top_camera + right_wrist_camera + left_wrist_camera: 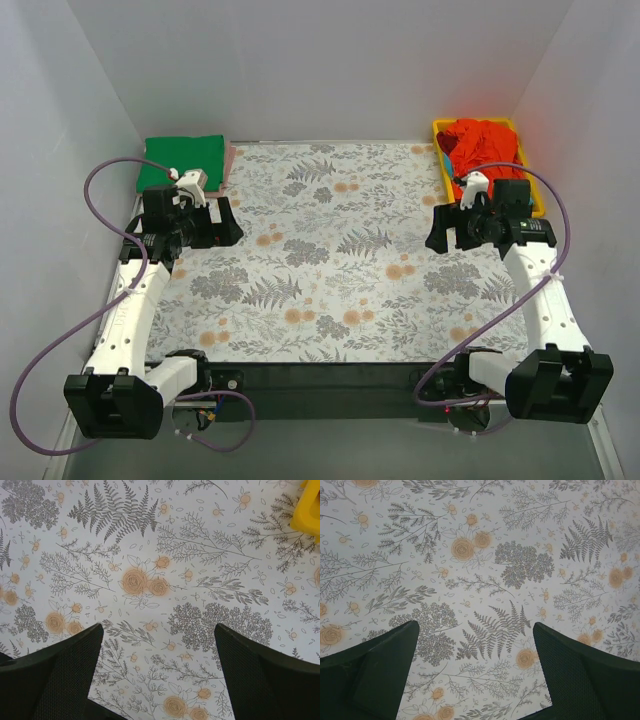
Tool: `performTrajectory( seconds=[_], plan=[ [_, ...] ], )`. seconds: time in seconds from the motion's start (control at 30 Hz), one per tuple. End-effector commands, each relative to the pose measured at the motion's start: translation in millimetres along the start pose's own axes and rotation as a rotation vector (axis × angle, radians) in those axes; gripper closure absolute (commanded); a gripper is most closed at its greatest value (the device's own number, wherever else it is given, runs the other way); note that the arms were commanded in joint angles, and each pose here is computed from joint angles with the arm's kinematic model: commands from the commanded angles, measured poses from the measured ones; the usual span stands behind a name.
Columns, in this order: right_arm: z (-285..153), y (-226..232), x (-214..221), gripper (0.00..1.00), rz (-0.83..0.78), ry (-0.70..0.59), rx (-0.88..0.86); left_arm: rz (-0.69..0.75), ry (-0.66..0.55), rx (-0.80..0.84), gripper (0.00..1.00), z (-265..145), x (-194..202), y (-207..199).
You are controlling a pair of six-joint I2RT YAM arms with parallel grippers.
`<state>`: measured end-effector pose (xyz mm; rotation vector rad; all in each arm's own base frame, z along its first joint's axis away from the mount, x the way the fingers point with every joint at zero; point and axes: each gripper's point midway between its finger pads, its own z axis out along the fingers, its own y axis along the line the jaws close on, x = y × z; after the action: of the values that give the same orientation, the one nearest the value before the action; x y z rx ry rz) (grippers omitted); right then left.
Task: Fold and stack the t-shirts
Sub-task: Grab the tshirt from the pile
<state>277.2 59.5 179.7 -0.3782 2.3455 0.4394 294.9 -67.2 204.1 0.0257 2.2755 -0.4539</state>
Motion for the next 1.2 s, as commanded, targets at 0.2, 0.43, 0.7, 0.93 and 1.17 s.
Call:
performTrajectory(
  seconds=[0.2,0.43,0.7,0.93,1.17],
  plan=[
    [-13,-33,-92,0.02,-0.101,-0.124,0.060,0.043,-0.046,0.085,0.02,-8,-27,-20],
    [4,-140,-191,0.02,-0.037,-0.206,0.189,0.043,-0.036,0.127,0.02,-8,-42,-29],
    [89,-253,-230,0.02,-0.030,-0.237,0.324,0.046,-0.021,0.112,0.02,3,-38,-23],
    [159,-321,-195,0.02,-0.022,-0.207,0.451,0.033,0.009,0.087,0.02,11,-32,-16],
    [199,-351,-144,0.24,-0.018,-0.095,0.493,0.025,0.016,0.092,0.02,8,-32,-18]
  ],
)
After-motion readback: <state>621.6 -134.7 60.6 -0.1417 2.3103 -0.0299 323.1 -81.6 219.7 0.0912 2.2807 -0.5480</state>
